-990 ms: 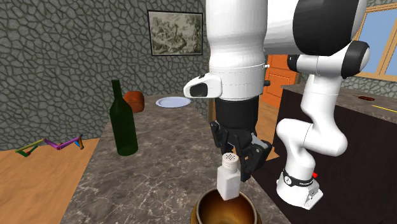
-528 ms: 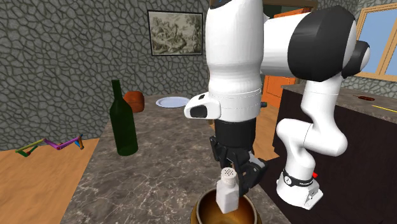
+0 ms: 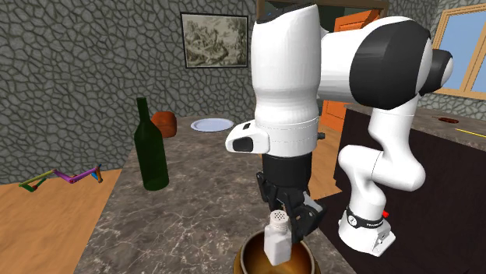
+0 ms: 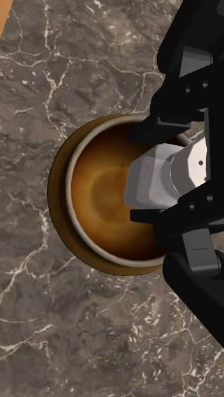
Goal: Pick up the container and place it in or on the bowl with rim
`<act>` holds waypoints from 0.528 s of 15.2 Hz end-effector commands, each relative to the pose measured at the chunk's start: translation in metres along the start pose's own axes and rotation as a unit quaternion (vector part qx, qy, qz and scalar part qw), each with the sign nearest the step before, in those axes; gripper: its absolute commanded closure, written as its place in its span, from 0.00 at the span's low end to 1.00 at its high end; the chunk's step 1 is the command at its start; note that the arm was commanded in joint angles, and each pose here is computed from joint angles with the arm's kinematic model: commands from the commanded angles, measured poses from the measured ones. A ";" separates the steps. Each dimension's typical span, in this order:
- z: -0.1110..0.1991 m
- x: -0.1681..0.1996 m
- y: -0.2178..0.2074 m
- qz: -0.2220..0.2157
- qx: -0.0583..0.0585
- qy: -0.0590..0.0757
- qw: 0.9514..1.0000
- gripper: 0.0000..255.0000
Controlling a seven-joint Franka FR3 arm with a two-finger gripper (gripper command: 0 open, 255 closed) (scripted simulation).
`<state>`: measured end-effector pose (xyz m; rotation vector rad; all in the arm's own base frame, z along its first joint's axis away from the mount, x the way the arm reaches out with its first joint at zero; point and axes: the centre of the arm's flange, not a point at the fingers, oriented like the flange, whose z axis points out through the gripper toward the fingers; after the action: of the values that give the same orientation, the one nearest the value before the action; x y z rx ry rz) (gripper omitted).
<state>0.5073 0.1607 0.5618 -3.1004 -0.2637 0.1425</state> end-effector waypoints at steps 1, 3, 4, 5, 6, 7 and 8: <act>0.000 0.000 0.000 0.000 0.000 0.000 1.000 1.00; 0.000 0.000 0.000 0.000 0.000 0.000 1.000 0.00; 0.000 0.000 0.000 0.000 0.000 0.000 1.000 0.00; 0.000 0.000 0.000 0.000 0.000 0.000 1.000 0.00; 0.000 0.000 0.000 0.000 0.000 0.000 1.000 0.00; 0.000 0.000 0.000 0.000 0.000 0.000 1.000 0.00; -0.013 0.000 0.000 0.000 0.000 0.000 1.000 0.00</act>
<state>0.5093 0.1610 0.5685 -3.1004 -0.2640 0.1421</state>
